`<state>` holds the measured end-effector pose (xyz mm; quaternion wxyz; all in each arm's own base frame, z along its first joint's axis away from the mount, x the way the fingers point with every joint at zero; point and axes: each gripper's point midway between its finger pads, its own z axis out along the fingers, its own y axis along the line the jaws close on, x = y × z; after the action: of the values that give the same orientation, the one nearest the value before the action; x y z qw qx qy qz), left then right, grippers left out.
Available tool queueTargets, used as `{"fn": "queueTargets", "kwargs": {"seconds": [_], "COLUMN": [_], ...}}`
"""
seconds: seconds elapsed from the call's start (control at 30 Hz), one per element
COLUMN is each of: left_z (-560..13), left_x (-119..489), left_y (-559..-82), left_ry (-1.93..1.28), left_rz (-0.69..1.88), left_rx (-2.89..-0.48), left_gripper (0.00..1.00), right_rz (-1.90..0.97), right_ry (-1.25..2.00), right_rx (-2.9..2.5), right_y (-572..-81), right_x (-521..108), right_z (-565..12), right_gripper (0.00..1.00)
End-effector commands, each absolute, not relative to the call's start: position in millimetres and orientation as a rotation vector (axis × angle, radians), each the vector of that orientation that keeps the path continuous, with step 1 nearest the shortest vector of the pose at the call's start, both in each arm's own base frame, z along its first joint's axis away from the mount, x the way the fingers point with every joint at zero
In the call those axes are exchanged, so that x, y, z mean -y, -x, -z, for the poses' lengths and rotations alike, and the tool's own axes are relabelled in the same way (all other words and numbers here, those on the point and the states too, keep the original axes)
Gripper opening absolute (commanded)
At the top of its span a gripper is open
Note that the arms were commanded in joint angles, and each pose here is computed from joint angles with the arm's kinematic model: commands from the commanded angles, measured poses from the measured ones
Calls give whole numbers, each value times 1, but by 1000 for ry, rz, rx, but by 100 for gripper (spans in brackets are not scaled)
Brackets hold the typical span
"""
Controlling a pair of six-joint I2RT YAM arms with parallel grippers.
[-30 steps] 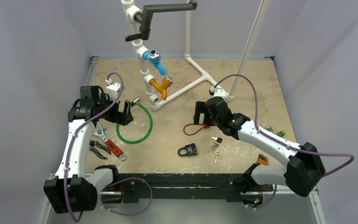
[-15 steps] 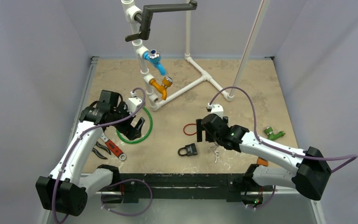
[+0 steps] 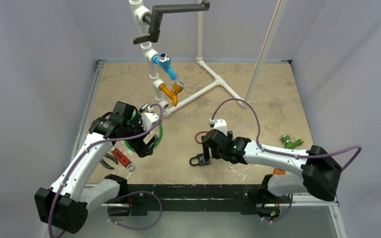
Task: Unlock with the key
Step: Move the distractor to the center of the board.
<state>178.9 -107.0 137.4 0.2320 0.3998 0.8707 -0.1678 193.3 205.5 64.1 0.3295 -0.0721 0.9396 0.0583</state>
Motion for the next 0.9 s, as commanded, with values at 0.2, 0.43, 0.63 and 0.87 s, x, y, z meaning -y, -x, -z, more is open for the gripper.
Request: {"fn": "queueTargets", "kwargs": {"seconds": [0.2, 0.43, 0.63, 0.87], "left_z": [-137, -143, -153, -153], "left_x": [106, 99, 108, 114], "left_y": [-169, -161, -163, -164], "left_ry": [-1220, -1306, -1274, -1289], "left_rz": [426, 378, 417, 425], "left_rx": [-2296, -2261, -2239, -2237], "left_gripper": [100, 100, 100, 100], "right_rz": [-180, -32, 66, 108], "right_ry": [237, 97, -111, -253], "right_rx": [-2457, -2411, -2427, -2431], "right_y": [-183, -204, -227, -240], "right_x": [-244, -211, -169, -137], "right_z": [-51, -67, -68, -62], "right_gripper": [74, 74, 72, 72]}}
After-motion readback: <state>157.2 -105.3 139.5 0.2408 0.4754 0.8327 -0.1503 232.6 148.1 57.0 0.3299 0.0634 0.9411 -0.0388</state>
